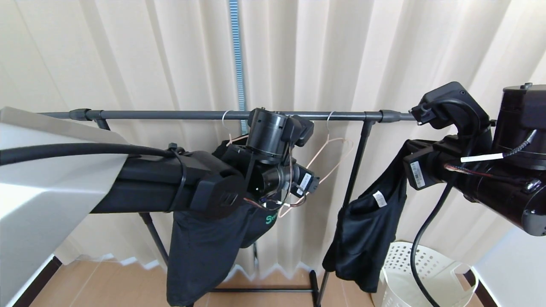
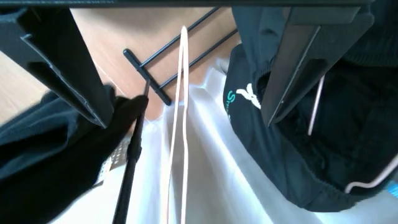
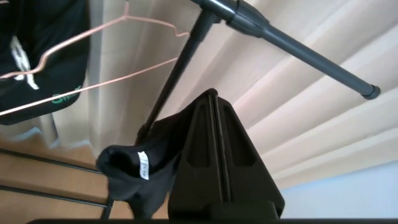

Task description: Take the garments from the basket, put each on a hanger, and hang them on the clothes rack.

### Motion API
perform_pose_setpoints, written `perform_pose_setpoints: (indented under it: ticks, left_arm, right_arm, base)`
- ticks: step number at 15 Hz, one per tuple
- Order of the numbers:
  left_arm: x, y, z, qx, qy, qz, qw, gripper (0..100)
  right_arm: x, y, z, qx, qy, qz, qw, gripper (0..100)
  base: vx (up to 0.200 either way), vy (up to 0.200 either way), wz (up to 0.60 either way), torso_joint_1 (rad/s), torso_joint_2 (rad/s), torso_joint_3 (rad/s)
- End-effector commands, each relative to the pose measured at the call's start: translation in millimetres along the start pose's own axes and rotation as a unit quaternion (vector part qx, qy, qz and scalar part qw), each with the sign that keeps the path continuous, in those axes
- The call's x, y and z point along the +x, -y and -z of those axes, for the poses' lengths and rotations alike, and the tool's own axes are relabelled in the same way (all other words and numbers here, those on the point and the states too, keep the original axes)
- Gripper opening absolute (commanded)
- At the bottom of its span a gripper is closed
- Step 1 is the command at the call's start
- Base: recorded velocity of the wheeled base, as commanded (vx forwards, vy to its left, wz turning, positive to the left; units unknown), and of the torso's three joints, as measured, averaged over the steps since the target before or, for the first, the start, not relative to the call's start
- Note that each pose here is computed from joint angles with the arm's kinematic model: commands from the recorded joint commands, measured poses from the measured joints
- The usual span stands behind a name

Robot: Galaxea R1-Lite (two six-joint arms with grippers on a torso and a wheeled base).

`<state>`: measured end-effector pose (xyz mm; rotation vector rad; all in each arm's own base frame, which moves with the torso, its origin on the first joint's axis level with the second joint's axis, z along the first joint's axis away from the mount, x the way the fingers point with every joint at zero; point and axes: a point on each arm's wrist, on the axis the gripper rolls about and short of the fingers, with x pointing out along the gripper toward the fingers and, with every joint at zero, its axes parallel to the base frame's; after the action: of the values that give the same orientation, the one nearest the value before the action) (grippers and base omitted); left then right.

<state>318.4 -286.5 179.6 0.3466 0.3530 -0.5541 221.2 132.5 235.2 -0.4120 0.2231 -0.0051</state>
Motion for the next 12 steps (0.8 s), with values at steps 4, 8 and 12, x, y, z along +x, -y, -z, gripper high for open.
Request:
perform_pose_setpoints:
  ticks: [4,8,12]
  left_arm:
    - [26,-2.5,6,-0.008,-0.004,0.037,0.9993,100]
    - [41,-10.3,7,-0.036,0.001,0.058,0.9977,100]
    - [63,-19.3,16,-0.042,-0.004,0.046,0.9981,100]
  right_arm:
    - [4,-4.2,1.4,-0.004,-0.005,-0.003,1.0,0]
    - [5,-5.2,2.1,-0.006,-0.007,-0.003,1.0,0]
    - [8,-7.9,4.4,-0.008,-0.011,-0.005,0.9999,0]
  base:
    - [0.0,0.0,0.0,0.0,0.0,0.0]
    - [0.0,0.0,0.0,0.0,0.0,0.0]
    - [0.0,0.0,0.0,0.0,0.0,0.0]
